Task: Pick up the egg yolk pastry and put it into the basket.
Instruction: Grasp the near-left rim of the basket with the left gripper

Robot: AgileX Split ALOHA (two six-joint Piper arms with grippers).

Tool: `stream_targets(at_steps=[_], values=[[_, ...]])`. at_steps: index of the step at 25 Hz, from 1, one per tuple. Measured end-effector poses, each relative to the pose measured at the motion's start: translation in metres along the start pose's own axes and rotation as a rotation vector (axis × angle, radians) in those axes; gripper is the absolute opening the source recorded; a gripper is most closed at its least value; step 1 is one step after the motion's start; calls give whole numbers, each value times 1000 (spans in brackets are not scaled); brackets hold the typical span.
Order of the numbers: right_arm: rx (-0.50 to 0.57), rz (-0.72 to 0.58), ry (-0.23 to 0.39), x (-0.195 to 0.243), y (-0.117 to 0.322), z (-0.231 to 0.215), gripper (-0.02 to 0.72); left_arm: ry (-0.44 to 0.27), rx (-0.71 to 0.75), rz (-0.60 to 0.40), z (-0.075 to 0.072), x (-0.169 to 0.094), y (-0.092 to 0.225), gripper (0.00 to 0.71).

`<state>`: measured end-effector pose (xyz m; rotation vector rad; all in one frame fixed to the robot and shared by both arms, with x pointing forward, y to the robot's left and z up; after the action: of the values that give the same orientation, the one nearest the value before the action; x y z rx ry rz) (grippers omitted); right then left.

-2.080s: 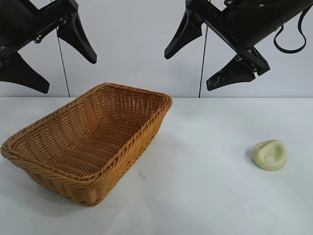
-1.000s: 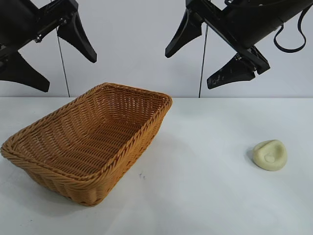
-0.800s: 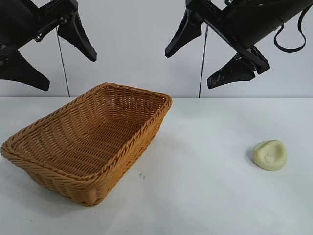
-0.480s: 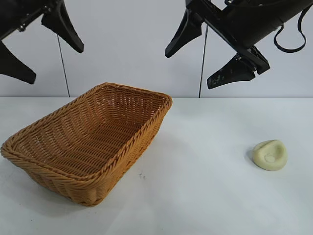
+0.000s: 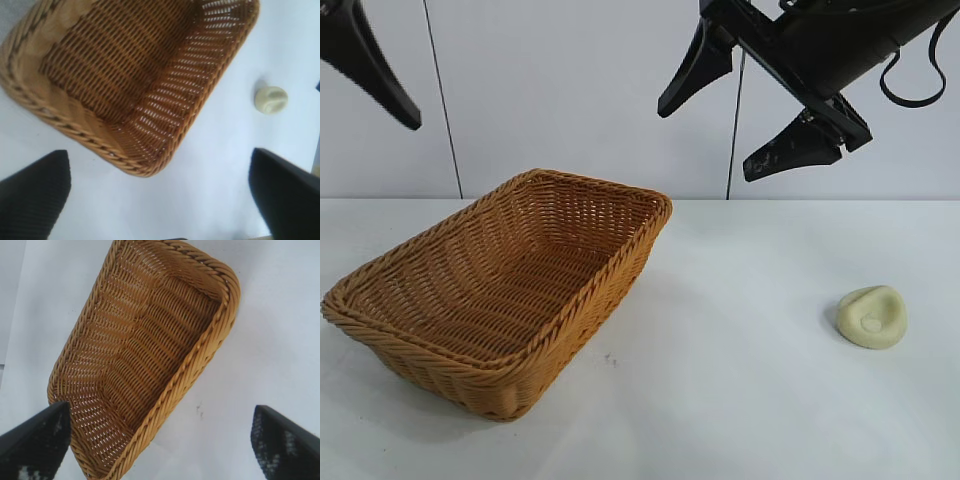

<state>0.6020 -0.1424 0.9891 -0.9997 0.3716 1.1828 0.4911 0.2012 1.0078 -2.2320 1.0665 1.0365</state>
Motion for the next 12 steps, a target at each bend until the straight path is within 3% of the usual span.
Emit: stream_targets(at_steps=[5, 12], values=[[0, 0, 0, 0, 0, 0, 697, -61, -169, -41, 23, 11, 1, 692], [0, 0, 0, 0, 0, 0, 697, -73, -402, -125, 35, 15, -7, 692]])
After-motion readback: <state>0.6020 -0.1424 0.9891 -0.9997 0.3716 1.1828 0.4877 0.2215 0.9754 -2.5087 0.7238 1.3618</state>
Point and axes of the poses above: a point on each arm's last joint axis where the gripper is mounted, x pointing out along that axis toward the gripper, z along the wrist's bending axis when the last joint is at zero, y = z × x, the point moved 5 cm from there along x, pointing out along that axis toward the gripper, and after that the axes turned 8 degrees about -x, right-handed, at the moved point
